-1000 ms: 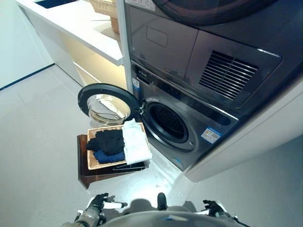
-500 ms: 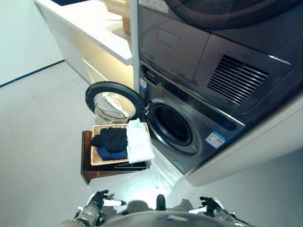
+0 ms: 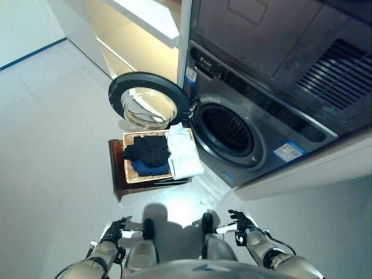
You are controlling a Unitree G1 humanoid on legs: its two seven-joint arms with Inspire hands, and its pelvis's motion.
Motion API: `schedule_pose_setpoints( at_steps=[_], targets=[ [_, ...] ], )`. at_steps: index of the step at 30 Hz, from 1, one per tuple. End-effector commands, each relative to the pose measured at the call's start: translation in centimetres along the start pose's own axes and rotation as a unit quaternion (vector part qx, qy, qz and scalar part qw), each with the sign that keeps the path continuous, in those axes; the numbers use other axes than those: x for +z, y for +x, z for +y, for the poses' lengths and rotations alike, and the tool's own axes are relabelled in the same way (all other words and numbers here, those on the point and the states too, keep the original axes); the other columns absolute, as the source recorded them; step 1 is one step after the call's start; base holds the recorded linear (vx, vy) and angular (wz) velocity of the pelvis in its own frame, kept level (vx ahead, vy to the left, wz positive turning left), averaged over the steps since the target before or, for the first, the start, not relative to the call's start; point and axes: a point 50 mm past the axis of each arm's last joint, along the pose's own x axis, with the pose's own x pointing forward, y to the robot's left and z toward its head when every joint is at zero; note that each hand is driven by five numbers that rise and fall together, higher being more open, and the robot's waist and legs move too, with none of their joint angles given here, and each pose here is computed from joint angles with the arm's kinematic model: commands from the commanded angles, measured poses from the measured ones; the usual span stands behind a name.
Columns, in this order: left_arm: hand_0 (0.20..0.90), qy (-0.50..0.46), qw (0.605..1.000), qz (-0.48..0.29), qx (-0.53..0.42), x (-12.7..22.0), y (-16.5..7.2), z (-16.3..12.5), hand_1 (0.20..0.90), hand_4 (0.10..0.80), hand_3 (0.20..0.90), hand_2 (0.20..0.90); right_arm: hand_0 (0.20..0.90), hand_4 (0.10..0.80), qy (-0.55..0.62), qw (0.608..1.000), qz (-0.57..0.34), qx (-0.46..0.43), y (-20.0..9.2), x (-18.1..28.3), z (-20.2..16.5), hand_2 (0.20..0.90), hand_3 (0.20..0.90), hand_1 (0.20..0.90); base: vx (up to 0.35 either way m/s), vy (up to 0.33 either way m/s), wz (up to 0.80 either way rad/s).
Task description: Pick up the clothes and place them into the washing machine
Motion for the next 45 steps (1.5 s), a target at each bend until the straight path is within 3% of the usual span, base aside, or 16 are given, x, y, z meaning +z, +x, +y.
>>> schedule_pose_setpoints(
  at_steps=[1, 4, 7, 9, 10, 13, 21, 32, 45],
  targets=[
    [0.9, 0.001, 0.998, -0.069, 0.009, 4.0, 0.3, -0.7, 0.9, 0.8, 0.9, 0.9, 0.9, 0.8, -0.031, 0.996, -0.068, -0.047, 0.7, 3.9, -3.0, 0.9, 0.9, 0.9, 0.006, -0.054, 0.06],
    [0.9, 0.009, 0.997, -0.081, 0.012, 4.4, 0.2, -0.8, 0.9, 0.8, 0.9, 0.9, 0.9, 0.8, -0.038, 0.99, -0.122, -0.064, 0.7, 6.6, -3.6, 0.9, 0.9, 0.9, -0.011, -0.058, 0.19],
    [0.9, 0.009, 0.993, -0.112, 0.034, 5.4, 0.2, -0.2, 0.9, 0.8, 0.9, 0.9, 0.9, 0.8, -0.03, 0.964, -0.242, -0.106, -0.4, 12.5, -5.9, 0.9, 0.9, 0.9, -0.018, -0.021, 0.17],
    [0.9, 0.007, 0.993, -0.115, 0.039, 5.4, 0.1, -0.2, 0.9, 0.8, 0.9, 0.9, 0.9, 0.8, -0.03, 0.96, -0.255, -0.113, -0.6, 13.2, -6.3, 0.9, 0.9, 0.9, -0.021, -0.005, -0.05],
    [0.9, 0.014, 0.99, -0.136, 0.041, 6.0, 0.0, -0.4, 0.9, 0.8, 0.9, 0.9, 0.9, 0.8, -0.031, 0.939, -0.314, -0.137, -1.7, 16.6, -7.7, 0.9, 0.9, 0.9, 0.0, 0.0, 0.0],
    [0.9, 0.012, 0.989, -0.141, 0.049, 6.3, -0.1, -0.4, 0.9, 0.8, 0.9, 0.9, 0.9, 0.8, -0.01, 0.905, -0.392, -0.164, -3.8, 21.1, -9.3, 0.9, 0.9, 0.9, -0.022, -0.013, 0.07],
    [0.9, -0.005, 0.987, -0.145, 0.064, 6.8, -0.1, -0.5, 0.9, 0.8, 0.9, 0.9, 0.9, 0.8, -0.004, 0.844, -0.496, -0.206, -8.0, 28.4, -11.3, 0.9, 0.9, 0.9, 0.031, 0.019, 0.12],
    [0.9, -0.005, 0.986, -0.14, 0.087, 7.4, 0.0, 0.0, 0.9, 0.8, 0.9, 0.9, 0.9, 0.8, -0.116, 0.767, -0.573, -0.263, -12.3, 33.6, -11.2, 0.9, 0.9, 0.9, 0.006, 0.009, 0.01],
    [0.9, -0.008, 0.986, -0.128, 0.102, 7.1, 0.1, 0.7, 0.9, 0.8, 0.9, 0.9, 0.9, 0.8, -0.24, 0.731, -0.58, -0.266, -13.5, 35.9, -9.1, 0.9, 0.9, 0.9, -0.01, 0.001, 0.06]
  ],
)
